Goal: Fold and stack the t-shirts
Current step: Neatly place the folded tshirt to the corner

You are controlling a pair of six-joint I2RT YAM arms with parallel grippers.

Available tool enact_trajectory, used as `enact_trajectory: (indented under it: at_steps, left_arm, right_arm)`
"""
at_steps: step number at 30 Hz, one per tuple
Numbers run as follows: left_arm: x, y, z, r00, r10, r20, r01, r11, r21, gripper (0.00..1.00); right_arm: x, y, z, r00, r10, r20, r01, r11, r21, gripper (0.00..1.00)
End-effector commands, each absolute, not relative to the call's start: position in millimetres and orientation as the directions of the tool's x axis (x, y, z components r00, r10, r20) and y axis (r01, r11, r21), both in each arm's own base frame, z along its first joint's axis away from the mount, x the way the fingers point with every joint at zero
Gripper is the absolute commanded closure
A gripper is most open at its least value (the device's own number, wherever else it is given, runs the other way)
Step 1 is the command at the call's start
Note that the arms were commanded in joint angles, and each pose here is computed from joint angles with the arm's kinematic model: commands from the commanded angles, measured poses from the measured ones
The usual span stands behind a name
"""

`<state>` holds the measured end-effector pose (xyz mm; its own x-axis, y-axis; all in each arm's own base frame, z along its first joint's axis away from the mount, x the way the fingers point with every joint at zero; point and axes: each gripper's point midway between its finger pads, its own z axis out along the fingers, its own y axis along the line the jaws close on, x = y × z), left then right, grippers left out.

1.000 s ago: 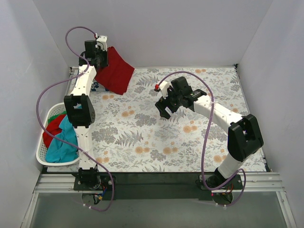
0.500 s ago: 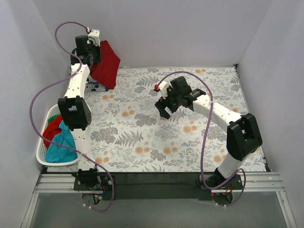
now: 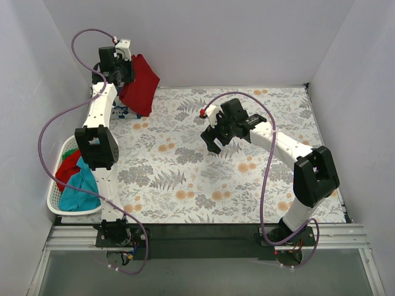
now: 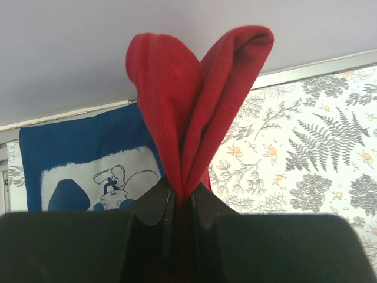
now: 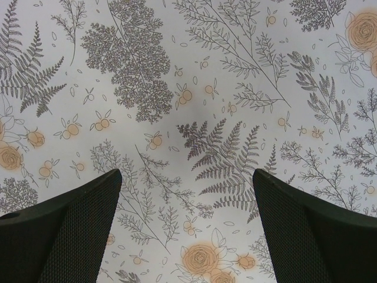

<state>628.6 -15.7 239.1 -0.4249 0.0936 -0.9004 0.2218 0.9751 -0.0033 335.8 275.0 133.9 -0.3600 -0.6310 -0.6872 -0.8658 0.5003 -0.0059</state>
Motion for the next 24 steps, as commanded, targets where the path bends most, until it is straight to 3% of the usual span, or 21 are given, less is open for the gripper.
enact_trajectory:
  at_steps: [1,12,24]
  left_arm:
    - [596,-24,339,-0.278,0.068,-0.958,0.246,0.969,-0.003,1.0]
    - [572,-40,342,-0.331,0.002,-0.944,0.294,0.95,-0.101,1.0]
    - [580,-29,307,-0.407,-0.028,-0.913,0.253,0.957,-0.142,1.0]
  right_arm:
    - [344,280,150,-0.329,-0.619,-0.713,-0.867,0.497,-0.031,0.02]
    - [343,283,148,-0.327,-0.622,-0.711,-0.871,0.49,-0.029,0.02]
    - [342,286,149,-0.317,-0.629,-0.71,-0.874,0.484,-0.04,0.02]
